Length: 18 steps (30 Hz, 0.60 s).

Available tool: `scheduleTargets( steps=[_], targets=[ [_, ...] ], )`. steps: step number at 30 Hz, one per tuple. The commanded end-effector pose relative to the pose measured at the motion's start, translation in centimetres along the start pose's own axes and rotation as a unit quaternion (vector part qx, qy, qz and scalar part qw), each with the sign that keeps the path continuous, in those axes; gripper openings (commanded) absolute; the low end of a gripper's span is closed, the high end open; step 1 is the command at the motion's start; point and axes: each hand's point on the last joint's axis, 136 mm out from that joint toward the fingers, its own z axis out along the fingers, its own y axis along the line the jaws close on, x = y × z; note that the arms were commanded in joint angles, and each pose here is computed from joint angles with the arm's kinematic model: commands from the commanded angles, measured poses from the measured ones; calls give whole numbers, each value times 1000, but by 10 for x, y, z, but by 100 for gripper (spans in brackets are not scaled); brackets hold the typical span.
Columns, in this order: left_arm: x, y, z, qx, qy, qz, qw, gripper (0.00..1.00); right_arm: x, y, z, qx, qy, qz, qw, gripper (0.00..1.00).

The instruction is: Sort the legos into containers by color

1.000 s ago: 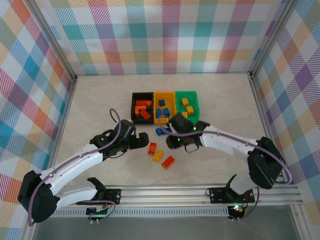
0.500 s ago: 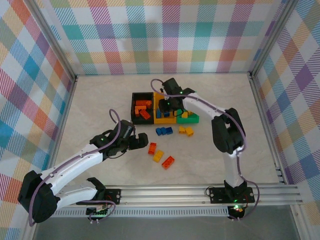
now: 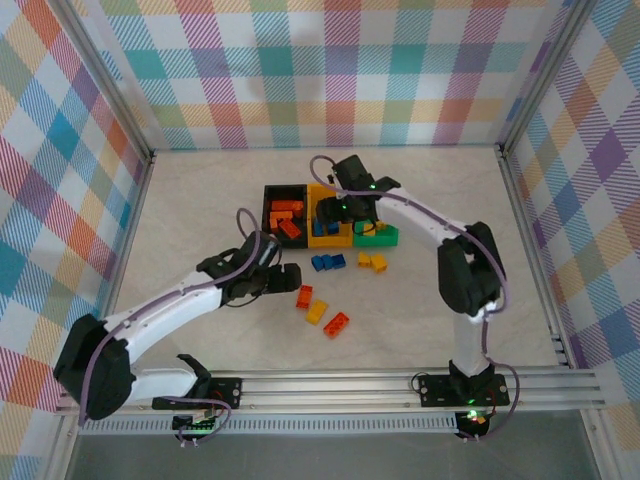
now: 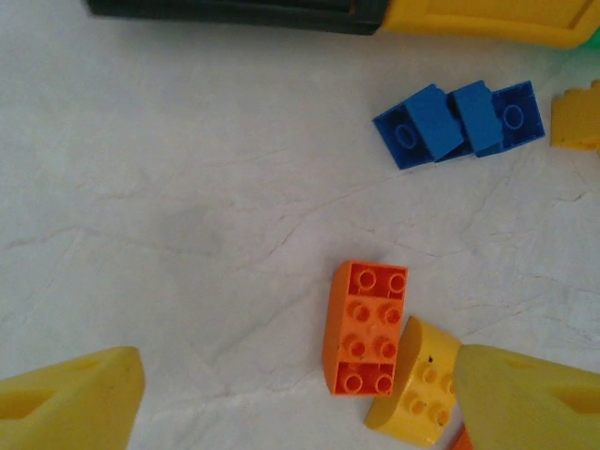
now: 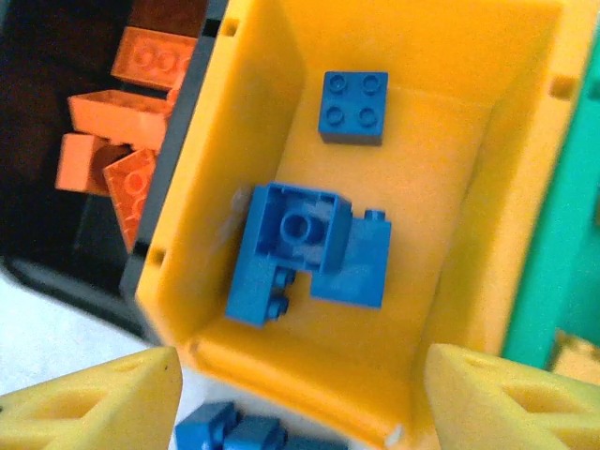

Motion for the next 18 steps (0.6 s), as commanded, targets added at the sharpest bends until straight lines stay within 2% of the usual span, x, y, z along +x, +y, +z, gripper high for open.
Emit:
scheduleTargets(
  steps=[1, 4, 6, 14, 18],
  targets=[
    [-17, -19, 14, 16, 2, 29, 999, 78, 1, 8, -30, -29, -38, 19, 999, 70],
    [-21, -32, 31, 17, 10, 38, 999, 70, 22, 2, -41, -34, -39, 32, 998, 70],
    [-24, -41, 42, 13, 14, 50, 999, 68, 35, -1, -48, -34, -40, 38, 998, 70],
    [-41, -59, 78, -7, 22, 72, 997, 75, 64, -10, -68, -37, -49, 54, 997, 70],
    [-42, -52, 94, -41, 32, 83, 995, 73, 71, -14, -71, -33, -48, 56, 997, 70]
  ],
)
